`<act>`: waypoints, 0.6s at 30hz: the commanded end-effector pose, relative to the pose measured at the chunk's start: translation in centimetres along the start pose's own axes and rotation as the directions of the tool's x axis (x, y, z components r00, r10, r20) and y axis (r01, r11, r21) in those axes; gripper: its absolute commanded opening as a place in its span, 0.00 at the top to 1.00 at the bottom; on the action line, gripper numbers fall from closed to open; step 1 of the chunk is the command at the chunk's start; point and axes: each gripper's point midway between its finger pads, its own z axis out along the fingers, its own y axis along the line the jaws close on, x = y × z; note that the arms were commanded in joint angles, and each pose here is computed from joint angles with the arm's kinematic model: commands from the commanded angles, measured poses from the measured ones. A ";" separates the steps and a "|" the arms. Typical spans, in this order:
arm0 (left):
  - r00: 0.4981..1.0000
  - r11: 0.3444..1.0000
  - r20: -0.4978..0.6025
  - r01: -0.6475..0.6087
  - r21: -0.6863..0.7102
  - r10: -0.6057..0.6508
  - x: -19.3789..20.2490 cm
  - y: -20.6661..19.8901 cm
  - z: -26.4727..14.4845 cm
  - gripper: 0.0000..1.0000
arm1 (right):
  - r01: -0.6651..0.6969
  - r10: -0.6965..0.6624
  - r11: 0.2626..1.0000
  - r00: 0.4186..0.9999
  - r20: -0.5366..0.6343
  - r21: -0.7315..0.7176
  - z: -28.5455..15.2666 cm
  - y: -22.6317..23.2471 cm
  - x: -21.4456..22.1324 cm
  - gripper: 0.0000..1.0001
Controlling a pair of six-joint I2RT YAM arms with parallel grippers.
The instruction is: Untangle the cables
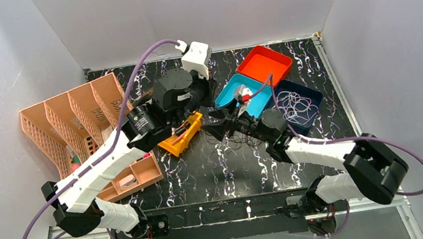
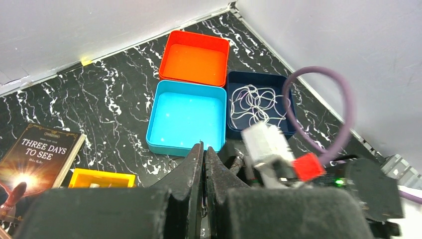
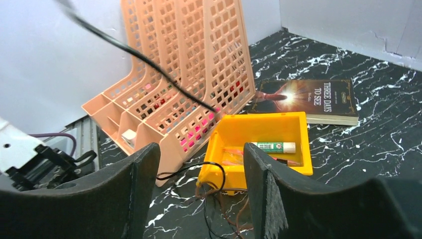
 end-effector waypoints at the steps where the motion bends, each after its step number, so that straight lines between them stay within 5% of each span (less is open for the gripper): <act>1: 0.995 0.998 0.093 0.024 0.051 -0.029 -4.0 -0.5 -2.2 1.00 | 0.039 -0.039 0.999 0.997 0.069 0.004 2.1 -0.5 -1.7 0.31; 18: 0.956 0.999 0.291 -0.038 -0.021 0.043 -13.0 0.5 -4.0 1.00 | -0.104 0.128 0.986 0.973 -0.193 0.131 -1.7 -3.1 9.4 0.34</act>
